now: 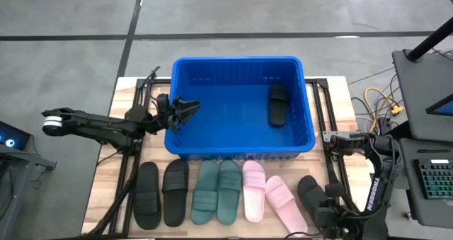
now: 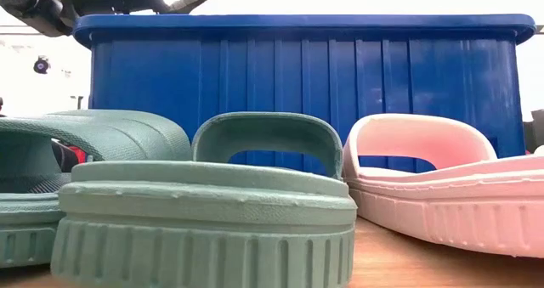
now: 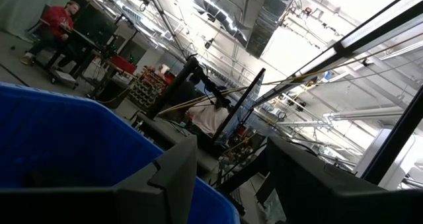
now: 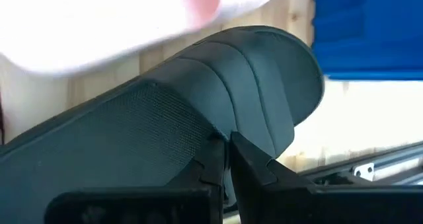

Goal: Pick and place slides into bin
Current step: Put the black slipper into the blue bin

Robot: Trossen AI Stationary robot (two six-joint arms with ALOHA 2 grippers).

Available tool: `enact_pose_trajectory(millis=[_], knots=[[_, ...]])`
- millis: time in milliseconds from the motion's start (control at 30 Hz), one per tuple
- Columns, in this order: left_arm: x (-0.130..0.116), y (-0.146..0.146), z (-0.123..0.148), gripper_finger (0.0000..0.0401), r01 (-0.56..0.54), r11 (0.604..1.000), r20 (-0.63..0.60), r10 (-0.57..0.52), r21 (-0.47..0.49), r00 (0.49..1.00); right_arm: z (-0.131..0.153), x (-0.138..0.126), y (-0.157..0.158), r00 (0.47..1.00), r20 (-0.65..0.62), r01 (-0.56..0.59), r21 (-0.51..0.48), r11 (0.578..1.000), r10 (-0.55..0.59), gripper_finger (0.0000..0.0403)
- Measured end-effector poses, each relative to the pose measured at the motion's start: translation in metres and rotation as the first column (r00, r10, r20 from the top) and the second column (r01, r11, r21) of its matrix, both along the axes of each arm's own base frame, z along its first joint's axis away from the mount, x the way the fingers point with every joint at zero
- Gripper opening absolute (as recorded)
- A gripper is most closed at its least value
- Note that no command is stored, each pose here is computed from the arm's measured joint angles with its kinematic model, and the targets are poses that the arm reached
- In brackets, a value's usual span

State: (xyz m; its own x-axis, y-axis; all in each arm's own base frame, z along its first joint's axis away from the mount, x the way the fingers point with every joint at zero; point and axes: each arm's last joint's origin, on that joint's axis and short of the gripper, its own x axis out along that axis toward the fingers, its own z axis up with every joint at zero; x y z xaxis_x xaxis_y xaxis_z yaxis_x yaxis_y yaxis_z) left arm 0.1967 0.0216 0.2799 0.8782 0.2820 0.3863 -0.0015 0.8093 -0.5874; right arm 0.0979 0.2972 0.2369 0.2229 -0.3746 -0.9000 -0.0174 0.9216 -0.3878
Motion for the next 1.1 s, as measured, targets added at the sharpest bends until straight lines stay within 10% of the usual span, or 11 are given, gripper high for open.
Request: enact_pose_trajectory(millis=[700,1100], knots=[[0.000,0.000,0.003,0.0169,0.000,1.000,0.009,0.000,0.001,1.000,0.039,0.027,-0.016,0.945,0.297,0.118,0.075,0.990,-0.135,0.0008],[0.000,0.000,0.003,0.0169,0.009,1.000,0.015,-0.009,-0.020,1.000,0.100,0.046,-0.025,0.826,0.548,0.047,0.167,0.985,-0.133,0.0008]])
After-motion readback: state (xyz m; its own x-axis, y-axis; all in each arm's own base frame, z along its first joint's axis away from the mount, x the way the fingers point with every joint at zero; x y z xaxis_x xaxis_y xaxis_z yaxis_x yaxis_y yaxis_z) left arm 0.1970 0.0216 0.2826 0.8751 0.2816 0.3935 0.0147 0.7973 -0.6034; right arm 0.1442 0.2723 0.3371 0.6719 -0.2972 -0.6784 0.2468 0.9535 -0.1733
